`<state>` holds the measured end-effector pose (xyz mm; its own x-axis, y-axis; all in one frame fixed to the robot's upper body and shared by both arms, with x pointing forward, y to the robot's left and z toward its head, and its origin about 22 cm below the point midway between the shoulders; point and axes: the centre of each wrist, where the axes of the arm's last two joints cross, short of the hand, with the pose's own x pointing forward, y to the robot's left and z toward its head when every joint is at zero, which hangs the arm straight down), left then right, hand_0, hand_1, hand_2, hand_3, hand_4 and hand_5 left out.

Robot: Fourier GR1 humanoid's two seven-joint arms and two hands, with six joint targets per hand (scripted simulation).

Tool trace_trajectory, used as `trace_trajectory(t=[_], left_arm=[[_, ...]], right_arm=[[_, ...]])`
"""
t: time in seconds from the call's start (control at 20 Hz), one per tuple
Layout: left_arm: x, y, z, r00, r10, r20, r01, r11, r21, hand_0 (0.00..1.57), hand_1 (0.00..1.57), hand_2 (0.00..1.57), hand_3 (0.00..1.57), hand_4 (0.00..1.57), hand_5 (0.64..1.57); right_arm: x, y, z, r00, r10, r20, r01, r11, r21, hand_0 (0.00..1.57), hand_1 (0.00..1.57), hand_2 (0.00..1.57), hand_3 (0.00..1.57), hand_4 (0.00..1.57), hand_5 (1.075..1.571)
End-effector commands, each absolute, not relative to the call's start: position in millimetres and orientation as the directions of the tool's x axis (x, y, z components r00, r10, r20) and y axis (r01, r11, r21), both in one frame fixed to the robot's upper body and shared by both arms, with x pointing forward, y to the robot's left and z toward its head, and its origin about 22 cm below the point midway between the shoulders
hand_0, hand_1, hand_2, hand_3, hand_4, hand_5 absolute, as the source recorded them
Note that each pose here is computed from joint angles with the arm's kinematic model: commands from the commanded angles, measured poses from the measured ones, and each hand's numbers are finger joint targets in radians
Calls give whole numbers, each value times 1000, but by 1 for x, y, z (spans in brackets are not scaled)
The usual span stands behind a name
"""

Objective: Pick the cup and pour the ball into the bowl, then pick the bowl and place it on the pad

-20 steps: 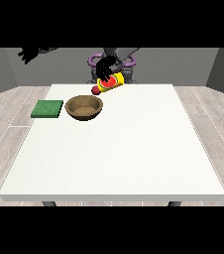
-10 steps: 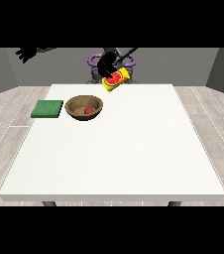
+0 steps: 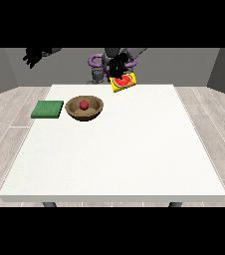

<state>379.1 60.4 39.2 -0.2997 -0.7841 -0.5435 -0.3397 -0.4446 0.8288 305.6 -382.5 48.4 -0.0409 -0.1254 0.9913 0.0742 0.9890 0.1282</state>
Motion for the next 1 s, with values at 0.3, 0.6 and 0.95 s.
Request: trace_trajectory(t=[0.3,0.6,0.95], left_arm=[[359,118,11,-257,-953,159,-183,209,961,0,0,1571,1192,1001,1535],[331,115,11,-126,-614,779,-136,788,600,0,0,0,0,846,1495],[290,114,7,-307,-219,926,63,966,249,0,0,0,0,901,1457]], right_arm=[[296,-394,44,-42,-118,992,194,973,124,0,0,0,0,564,1566],[321,-369,69,-151,-157,976,115,978,175,0,0,0,110,590,1564],[324,-342,55,-200,-130,971,141,977,160,0,0,0,0,545,1567]])
